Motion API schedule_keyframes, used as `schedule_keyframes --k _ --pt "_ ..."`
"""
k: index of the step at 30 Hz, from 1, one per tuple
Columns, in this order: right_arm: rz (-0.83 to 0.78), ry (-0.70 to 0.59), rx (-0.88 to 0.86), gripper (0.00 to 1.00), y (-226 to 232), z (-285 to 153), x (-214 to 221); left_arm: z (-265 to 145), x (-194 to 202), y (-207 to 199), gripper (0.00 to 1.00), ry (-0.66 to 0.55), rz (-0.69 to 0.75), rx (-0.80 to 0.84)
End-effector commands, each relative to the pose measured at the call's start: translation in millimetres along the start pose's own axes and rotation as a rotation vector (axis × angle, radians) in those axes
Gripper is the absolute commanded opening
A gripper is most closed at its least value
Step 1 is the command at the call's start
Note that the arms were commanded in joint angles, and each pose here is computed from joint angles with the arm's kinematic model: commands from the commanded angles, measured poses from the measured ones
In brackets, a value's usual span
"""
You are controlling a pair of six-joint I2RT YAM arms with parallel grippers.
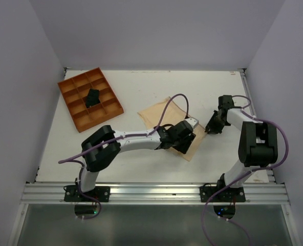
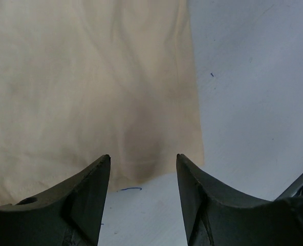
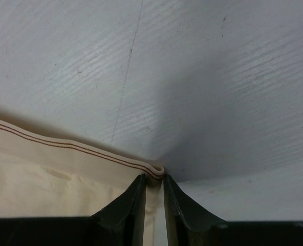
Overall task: Roll the underwear
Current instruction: Fold the underwear
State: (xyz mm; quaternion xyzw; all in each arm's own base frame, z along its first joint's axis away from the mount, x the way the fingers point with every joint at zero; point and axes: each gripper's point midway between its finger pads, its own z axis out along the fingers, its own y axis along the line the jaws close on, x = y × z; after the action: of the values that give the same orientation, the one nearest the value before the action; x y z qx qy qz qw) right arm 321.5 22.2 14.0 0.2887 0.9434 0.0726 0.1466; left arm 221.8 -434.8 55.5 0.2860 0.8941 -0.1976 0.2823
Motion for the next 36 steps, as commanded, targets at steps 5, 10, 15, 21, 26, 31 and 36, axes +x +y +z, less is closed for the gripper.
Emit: schedule_keyframes --k 5,10,15,21,26,31,36 --pt "-0.013 0.011 -0.028 0.14 0.4 6.5 6.4 7.1 -27.4 -35.9 0.58 -0.102 0.004 0.044" --pt "0.003 0.008 -0.052 0.10 3.0 3.0 9.9 9.4 -14.3 -52.8 0.59 -0.090 0.043 0.066" --pt "0.011 0.013 -0.067 0.09 4.9 1.1 12.7 16.7 4.7 -57.8 0.59 -0.056 0.050 0.047" --pt "0.012 0.013 -0.076 0.06 7.3 -0.5 11.6 30.4 27.0 -55.5 0.58 -0.013 0.055 0.022" --pt "0.005 0.016 -0.084 0.04 8.4 -2.6 13.0 40.4 43.3 -52.2 0.51 0.023 0.044 -0.006" --pt "0.009 0.017 -0.082 0.00 6.3 -6.3 16.1 38.9 48.4 -53.9 0.26 0.032 0.037 -0.034" --pt "0.022 0.021 -0.044 0.00 -0.5 -18.7 15.4 26.3 33.4 -66.0 0.02 0.022 0.038 -0.026"
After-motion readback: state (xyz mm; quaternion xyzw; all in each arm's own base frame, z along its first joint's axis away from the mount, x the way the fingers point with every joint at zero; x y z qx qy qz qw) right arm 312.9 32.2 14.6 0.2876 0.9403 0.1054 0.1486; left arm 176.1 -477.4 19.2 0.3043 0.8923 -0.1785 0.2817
